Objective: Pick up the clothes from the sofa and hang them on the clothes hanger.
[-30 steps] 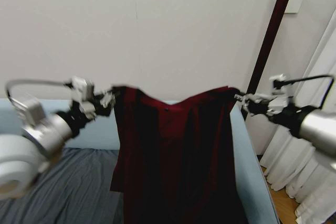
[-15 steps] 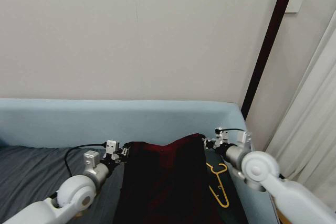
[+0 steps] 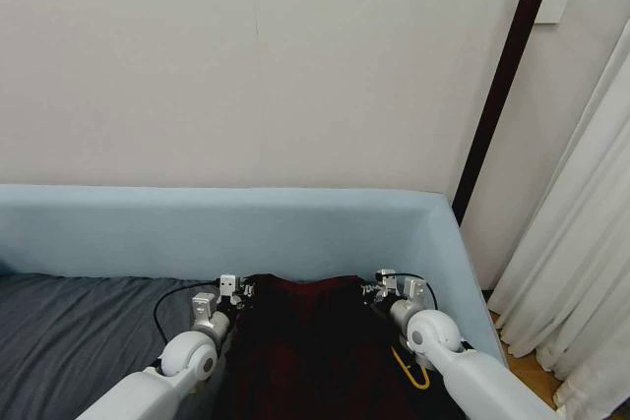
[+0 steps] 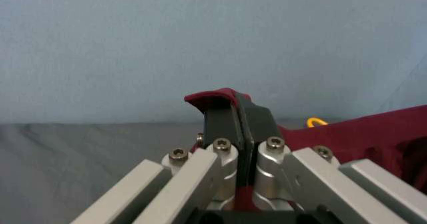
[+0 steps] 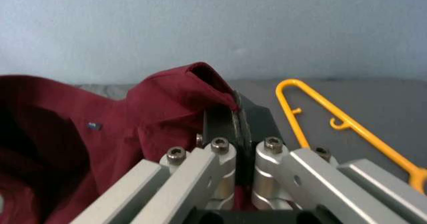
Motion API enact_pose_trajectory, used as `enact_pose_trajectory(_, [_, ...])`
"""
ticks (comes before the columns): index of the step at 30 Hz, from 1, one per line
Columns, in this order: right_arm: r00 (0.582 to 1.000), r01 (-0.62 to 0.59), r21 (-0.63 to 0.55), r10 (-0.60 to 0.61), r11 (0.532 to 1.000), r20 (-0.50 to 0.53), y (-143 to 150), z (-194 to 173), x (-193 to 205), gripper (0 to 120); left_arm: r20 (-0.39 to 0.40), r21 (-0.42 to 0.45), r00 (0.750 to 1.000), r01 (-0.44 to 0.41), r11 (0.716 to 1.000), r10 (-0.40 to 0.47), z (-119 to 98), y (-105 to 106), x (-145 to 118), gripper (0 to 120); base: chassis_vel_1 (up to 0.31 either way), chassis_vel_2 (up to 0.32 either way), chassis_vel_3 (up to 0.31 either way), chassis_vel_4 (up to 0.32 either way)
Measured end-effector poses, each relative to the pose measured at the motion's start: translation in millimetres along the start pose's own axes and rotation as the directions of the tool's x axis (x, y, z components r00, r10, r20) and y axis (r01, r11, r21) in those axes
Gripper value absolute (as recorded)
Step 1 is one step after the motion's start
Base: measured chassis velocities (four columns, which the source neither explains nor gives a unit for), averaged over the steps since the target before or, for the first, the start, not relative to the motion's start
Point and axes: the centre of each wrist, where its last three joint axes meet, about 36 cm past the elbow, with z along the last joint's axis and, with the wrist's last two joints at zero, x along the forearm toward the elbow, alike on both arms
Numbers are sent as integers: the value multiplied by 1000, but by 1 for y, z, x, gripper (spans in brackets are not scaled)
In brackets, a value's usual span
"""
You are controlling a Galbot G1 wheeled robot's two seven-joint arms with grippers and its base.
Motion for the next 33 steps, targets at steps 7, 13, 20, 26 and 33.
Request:
enact_pose_trajectory(7, [1000,-8,42,8,999,14,-2,0,-16,5,-10,-4,1000,-2,1000,2,7,3,2,0,0,0,0,0])
enact_pose_trajectory(13, [1000,-19,89,19,996,3,-10,4,-11,27,-7,-4,1000,-8,1000,8,7,0,3,0,0,0,0,0])
enact_pose_trajectory(20, [999,-18,144,25,989,-46,-15,7,-5,48,-4,-10,1000,11,1000,-11,10,-2,2,0,0,0,0,0])
enact_pose_trajectory(26, [998,-36,121,42,992,-47,-25,7,2,69,0,-6,1000,9,1000,-9,10,-6,2,0,0,0,0,0])
enact_pose_trajectory(33, [991,-106,63,111,992,-75,-57,2,18,95,-7,0,1000,-9,1000,9,20,-12,9,0,0,0,0,0])
